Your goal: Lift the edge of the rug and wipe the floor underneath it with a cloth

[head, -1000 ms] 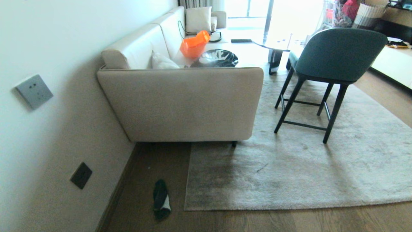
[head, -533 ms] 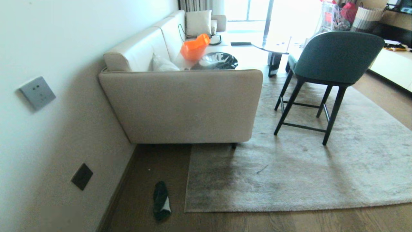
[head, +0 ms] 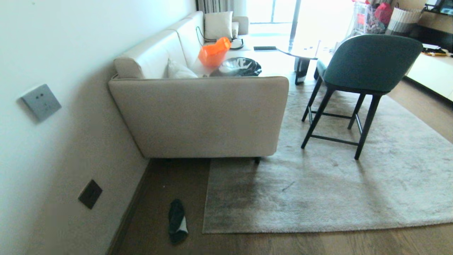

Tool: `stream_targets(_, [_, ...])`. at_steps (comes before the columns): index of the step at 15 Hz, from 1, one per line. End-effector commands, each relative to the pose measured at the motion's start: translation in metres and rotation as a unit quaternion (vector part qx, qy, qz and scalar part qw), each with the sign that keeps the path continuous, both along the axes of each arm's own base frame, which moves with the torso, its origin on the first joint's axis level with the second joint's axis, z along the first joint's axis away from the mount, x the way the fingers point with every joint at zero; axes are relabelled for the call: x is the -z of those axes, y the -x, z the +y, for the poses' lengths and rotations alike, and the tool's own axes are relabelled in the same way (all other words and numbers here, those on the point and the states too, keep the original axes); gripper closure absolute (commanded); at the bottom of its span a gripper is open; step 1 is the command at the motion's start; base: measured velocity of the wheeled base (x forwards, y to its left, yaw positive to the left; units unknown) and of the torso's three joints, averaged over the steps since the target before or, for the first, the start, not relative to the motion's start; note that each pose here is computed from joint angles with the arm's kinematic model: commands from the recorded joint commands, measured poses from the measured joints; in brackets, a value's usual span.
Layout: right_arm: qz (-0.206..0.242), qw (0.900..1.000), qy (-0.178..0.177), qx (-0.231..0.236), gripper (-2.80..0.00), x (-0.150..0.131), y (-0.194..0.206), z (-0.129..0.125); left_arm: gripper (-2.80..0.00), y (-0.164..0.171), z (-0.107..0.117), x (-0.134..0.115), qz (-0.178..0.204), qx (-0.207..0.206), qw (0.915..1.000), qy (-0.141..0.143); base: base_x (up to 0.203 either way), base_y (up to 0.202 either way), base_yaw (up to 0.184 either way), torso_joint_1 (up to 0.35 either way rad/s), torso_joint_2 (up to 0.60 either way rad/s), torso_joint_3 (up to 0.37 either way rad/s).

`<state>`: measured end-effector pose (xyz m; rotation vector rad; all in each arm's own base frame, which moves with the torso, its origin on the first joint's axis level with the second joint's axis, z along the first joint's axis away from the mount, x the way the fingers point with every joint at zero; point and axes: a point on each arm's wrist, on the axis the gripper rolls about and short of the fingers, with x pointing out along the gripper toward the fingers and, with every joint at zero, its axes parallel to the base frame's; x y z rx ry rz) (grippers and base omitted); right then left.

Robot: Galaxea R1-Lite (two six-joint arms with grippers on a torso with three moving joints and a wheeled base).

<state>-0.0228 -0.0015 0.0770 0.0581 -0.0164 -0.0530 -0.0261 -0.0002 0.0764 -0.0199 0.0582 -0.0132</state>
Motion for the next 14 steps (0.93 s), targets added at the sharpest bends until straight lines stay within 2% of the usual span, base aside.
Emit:
stream_targets(1, [0.000, 1.000, 0.000, 0.000, 0.00, -0.0001, -0.0001, 0.0000, 0.00, 0.0000, 0.0000, 0.0000, 0.000, 0.000, 1.0000, 0.000, 0.000, 0.000, 0.000, 0.000, 0.00, 0.000])
stream_targets(14, [-0.001, 1.000, 0.001, 0.001, 0.00, -0.0002, 0.0000, -0.0001, 0.00, 0.0000, 0.0000, 0.0000, 0.000, 0.000, 1.0000, 0.000, 0.000, 0.000, 0.000, 0.000, 0.00, 0.000])
